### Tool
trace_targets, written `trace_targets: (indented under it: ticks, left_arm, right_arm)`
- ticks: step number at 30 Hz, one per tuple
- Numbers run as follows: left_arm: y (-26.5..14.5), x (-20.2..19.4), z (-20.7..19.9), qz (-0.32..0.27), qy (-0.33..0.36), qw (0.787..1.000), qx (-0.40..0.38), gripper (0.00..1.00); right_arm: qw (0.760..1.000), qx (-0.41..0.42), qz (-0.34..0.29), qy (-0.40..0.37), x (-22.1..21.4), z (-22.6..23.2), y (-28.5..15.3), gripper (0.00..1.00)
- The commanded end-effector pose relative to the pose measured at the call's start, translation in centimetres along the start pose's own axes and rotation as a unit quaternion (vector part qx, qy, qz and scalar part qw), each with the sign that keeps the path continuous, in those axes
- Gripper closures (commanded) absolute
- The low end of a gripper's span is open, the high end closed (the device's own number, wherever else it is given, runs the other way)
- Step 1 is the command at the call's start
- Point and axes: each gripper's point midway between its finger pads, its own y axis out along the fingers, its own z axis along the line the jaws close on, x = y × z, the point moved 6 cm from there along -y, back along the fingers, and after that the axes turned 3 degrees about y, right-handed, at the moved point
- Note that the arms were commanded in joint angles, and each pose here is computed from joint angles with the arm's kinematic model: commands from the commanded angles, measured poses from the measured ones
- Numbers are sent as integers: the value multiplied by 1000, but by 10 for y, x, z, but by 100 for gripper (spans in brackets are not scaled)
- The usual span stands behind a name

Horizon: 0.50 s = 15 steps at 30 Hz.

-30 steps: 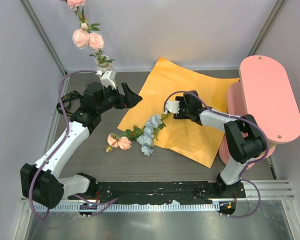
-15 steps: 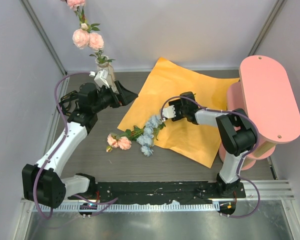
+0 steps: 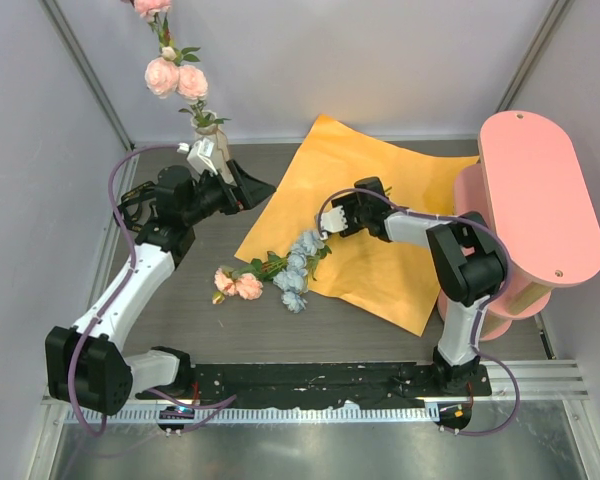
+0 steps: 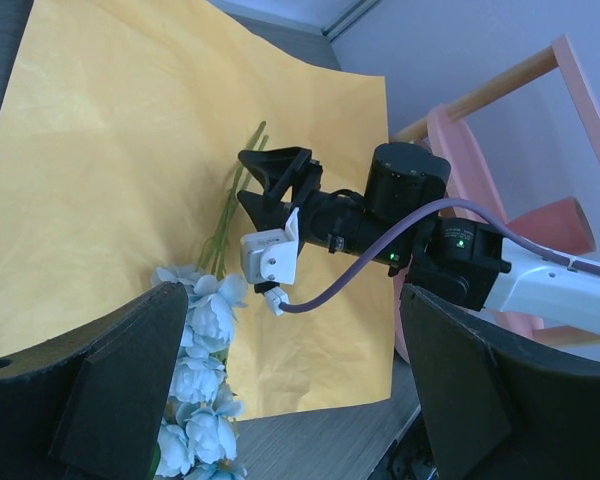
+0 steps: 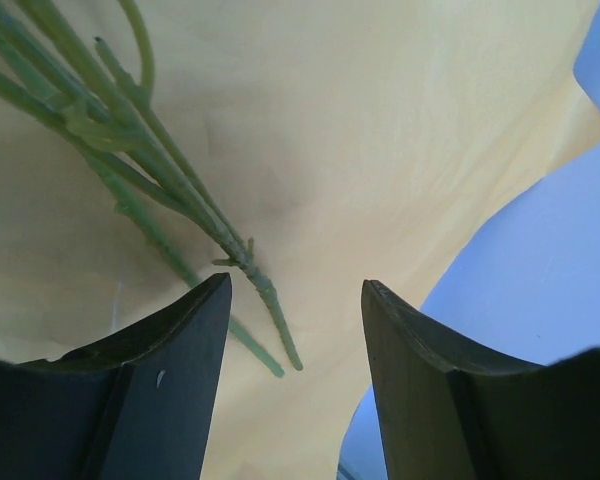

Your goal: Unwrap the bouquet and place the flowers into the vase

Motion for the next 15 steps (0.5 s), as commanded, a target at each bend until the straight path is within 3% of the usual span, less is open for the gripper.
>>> trace_targets:
  ticks: [1, 15]
  left_arm:
    - [1, 5, -3, -10, 8, 1000, -17, 9]
    - [3, 3, 0, -6, 4, 1000, -16, 9]
  right_arm:
    - [1000, -3, -11, -14, 5, -11, 5, 40]
    - [999, 4, -8, -41, 14, -1, 30, 44]
